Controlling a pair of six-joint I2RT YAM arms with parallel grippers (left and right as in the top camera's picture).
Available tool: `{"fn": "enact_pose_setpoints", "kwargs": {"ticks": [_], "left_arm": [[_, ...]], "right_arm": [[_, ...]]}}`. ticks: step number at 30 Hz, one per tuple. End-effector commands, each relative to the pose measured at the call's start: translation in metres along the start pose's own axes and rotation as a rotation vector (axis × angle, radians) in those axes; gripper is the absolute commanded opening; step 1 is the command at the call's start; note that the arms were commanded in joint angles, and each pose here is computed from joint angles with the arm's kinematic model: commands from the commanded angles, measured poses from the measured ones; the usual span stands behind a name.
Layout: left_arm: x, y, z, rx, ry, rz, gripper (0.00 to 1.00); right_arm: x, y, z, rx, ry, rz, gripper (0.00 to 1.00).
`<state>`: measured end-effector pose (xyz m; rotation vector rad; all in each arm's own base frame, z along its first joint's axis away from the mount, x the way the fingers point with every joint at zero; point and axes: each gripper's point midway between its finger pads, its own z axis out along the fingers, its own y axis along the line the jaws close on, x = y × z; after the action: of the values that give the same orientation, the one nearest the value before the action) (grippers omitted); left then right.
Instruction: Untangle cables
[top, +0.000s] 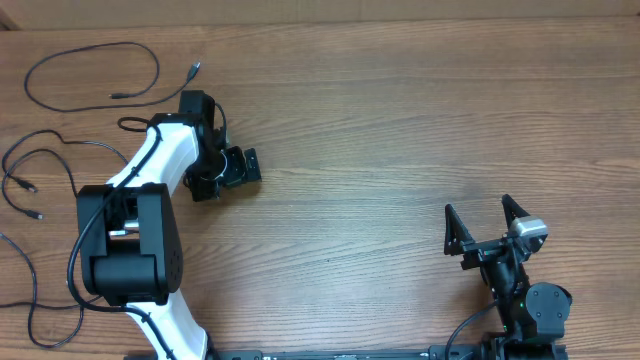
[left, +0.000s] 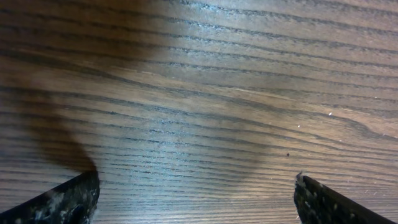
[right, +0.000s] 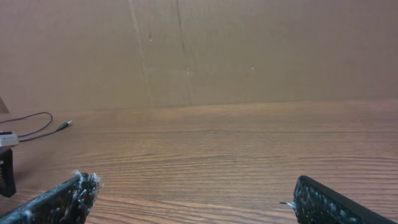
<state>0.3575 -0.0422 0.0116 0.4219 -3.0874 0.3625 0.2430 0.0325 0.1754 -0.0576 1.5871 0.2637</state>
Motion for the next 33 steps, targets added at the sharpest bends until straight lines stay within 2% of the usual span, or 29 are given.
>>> {"fn": "enact_pose_setpoints", "kwargs": {"ticks": [1, 6, 13, 33], "left_arm": [[-0.0023, 0.0012, 0.0016, -0.005, 0.000, 0.016, 1.00], [-0.0023, 0.0013, 0.0015, -0.005, 0.000, 0.016, 1.00], [-0.0025, 0.0018, 0.0014, -0.005, -0.001, 0.015, 1.00], [-0.0023, 0.0015, 0.0015, -0.005, 0.000, 0.016, 1.00]], "right_arm": [[0.0012, -0.0073, -0.0004, 0.037, -0.007, -0.006, 1.00], [0.0014, -0.0132, -0.0007, 0.071, -0.006, -0.023, 1.00], [0.0025, -0.0039, 0.0001, 0.026, 0.000, -0.167, 1.00], [0.0012, -0.0051, 0.0000, 0.033, -0.005, -0.155, 1.00]]}}
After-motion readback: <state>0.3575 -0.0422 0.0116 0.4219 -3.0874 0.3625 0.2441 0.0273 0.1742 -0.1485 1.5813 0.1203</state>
